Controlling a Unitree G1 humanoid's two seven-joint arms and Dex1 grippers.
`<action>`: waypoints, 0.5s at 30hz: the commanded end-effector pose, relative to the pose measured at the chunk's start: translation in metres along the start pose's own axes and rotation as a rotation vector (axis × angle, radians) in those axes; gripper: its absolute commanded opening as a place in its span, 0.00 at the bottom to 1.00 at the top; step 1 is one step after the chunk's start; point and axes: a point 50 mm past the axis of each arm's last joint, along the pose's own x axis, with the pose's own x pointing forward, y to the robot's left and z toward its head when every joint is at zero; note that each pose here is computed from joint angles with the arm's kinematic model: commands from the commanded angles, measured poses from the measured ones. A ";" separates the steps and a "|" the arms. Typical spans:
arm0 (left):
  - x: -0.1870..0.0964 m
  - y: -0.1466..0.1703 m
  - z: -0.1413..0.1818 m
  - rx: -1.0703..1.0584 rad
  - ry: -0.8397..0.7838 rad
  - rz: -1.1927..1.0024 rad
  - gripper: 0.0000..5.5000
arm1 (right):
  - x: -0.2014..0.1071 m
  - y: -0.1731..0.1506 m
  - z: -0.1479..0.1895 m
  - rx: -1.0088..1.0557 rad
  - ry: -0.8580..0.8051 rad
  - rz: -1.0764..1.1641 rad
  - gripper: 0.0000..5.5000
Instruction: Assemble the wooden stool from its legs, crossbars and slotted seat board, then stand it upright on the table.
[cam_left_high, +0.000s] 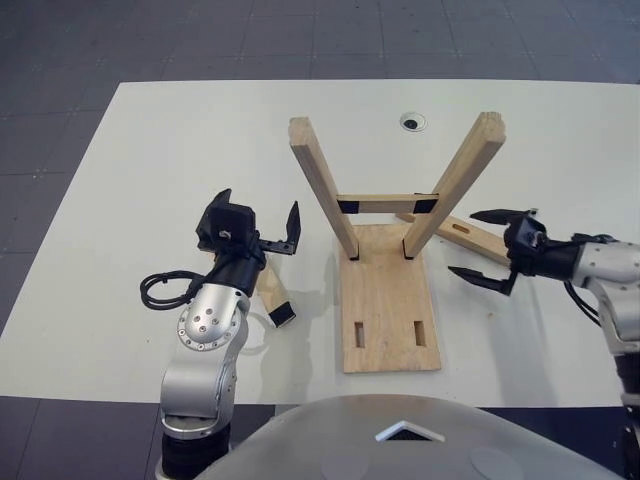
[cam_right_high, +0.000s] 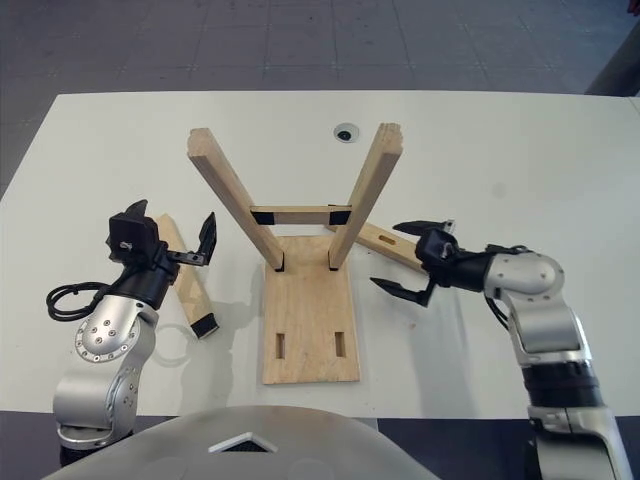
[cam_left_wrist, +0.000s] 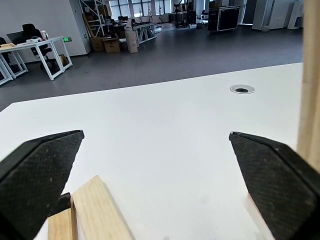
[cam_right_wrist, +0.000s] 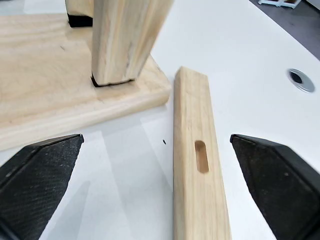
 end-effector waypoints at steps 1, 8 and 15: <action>0.010 0.009 0.001 0.012 -0.008 0.036 0.99 | -0.018 0.017 0.005 -0.032 0.029 -0.042 0.99; 0.022 0.009 0.004 -0.075 -0.022 0.051 0.99 | -0.001 0.006 0.028 0.261 -0.179 -0.709 0.99; 0.032 0.004 0.002 -0.132 -0.023 0.041 0.99 | 0.058 0.033 0.053 0.535 -0.221 -0.911 0.99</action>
